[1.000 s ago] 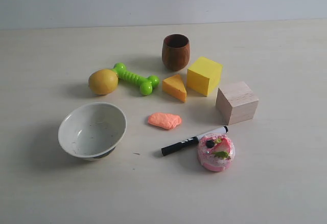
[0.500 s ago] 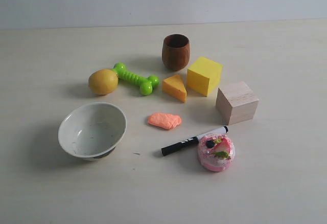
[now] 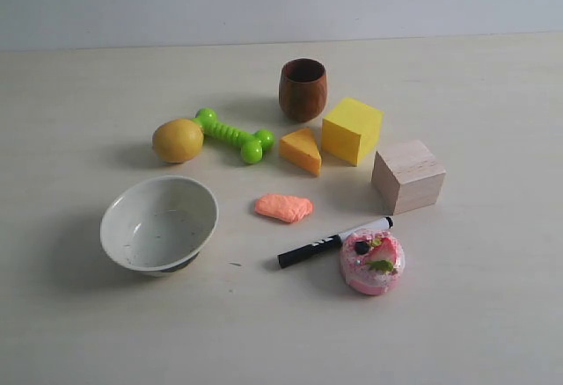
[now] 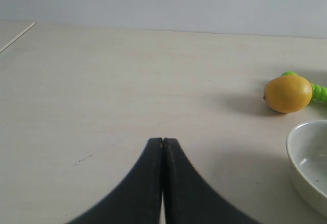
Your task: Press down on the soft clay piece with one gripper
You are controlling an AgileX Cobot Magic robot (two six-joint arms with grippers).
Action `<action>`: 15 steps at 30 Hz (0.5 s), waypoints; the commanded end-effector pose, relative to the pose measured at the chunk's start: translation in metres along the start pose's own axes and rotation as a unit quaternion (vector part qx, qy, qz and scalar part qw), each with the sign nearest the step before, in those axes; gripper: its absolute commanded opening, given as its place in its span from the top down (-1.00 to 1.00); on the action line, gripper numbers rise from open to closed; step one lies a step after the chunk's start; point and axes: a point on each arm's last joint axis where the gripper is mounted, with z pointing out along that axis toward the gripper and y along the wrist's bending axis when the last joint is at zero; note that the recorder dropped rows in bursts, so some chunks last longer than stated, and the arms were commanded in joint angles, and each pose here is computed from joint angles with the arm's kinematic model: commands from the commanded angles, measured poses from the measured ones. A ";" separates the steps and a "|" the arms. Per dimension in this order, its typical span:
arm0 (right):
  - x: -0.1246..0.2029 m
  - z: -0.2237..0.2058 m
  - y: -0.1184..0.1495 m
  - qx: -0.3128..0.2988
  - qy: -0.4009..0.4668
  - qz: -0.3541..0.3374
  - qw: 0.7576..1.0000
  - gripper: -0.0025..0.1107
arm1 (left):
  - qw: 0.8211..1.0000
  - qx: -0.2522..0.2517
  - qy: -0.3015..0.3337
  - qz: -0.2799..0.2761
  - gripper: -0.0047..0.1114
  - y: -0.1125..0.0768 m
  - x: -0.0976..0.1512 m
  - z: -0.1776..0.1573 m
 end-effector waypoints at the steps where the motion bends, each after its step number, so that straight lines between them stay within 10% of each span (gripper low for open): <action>1: -0.017 0.021 0.002 0.007 0.083 0.004 0.997 0.96 | 1.000 0.000 -0.009 -0.001 0.92 0.000 -0.002 -0.001; 15: -0.001 0.094 0.046 -0.169 0.359 0.060 0.916 0.96 | 1.000 0.000 -0.009 -0.001 0.92 0.000 -0.002 -0.001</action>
